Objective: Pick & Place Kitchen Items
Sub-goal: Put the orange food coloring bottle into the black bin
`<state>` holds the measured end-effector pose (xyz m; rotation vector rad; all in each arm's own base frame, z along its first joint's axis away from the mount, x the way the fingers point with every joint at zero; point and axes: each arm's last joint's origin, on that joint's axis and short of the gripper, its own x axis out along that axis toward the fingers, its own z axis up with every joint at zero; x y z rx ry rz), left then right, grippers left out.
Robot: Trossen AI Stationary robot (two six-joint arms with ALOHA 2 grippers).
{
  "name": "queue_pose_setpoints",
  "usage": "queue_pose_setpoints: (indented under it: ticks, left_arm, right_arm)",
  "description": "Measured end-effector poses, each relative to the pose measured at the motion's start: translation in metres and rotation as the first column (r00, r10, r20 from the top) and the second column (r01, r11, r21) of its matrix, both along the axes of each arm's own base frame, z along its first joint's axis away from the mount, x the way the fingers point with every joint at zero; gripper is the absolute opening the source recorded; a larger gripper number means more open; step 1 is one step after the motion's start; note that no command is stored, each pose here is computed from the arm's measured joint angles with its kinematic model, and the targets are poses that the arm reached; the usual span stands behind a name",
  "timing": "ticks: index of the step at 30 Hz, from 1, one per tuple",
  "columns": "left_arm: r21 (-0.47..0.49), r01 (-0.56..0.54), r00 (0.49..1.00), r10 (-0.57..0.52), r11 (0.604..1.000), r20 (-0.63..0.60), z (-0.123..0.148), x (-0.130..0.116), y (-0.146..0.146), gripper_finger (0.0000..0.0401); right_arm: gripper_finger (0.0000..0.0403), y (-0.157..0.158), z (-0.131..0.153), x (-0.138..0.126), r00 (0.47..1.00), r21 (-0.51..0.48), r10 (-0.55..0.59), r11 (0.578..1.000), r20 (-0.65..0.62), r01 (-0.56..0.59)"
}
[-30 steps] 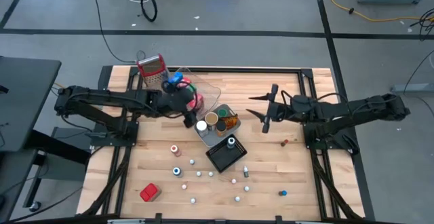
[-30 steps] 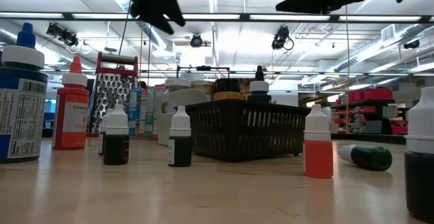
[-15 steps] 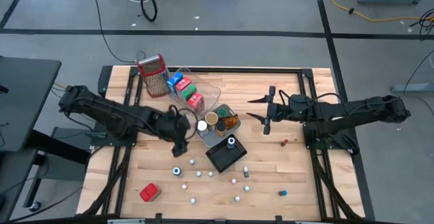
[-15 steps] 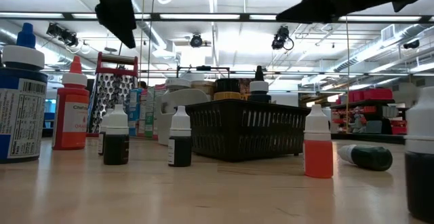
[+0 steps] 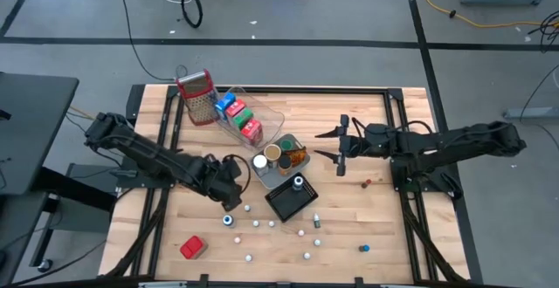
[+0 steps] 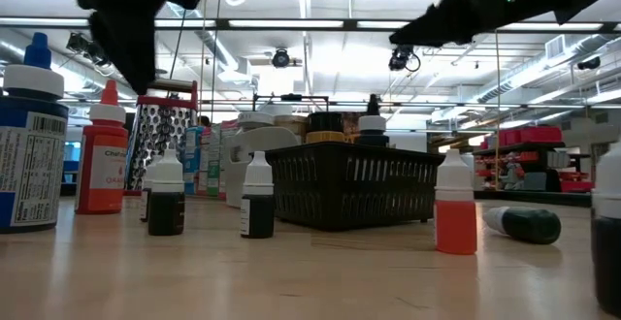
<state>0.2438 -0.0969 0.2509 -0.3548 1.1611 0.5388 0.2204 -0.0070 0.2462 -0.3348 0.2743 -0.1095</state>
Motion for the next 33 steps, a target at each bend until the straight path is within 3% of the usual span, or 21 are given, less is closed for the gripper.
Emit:
queue_pose_setpoints:
  ticks: [7, 19, 25, 33]
  left_arm:
    - [-0.003, 0.007, 1.0, -0.007, 1.0, 0.017, -0.005, 0.002, -0.011, 0.0327]
    - [0.029, -0.012, 0.997, 0.014, 1.0, -0.071, -0.014, 0.0, -0.011, 0.0327]
    - [0.0, -0.099, 0.993, 0.099, 0.995, -0.068, -0.019, 0.003, -0.013, 0.0327]
    - [0.026, -0.125, 0.985, 0.128, 0.992, -0.119, -0.03, 0.002, -0.016, 0.0327]
  right_arm:
    - [0.0214, 0.0, -0.004, 0.004, 1.0, 0.0, -0.001, 1.0, -0.006, 0.001]
    - [0.0214, 0.0, -0.002, 0.004, 1.0, -0.01, 0.0, 1.0, 0.013, 0.0]
    - [0.0214, 0.0, -0.001, 0.005, 1.0, -0.026, 0.005, 1.0, 0.018, -0.004]
    - [0.0214, 0.0, -0.001, 0.005, 1.0, -0.03, 0.006, 1.0, 0.024, -0.005]
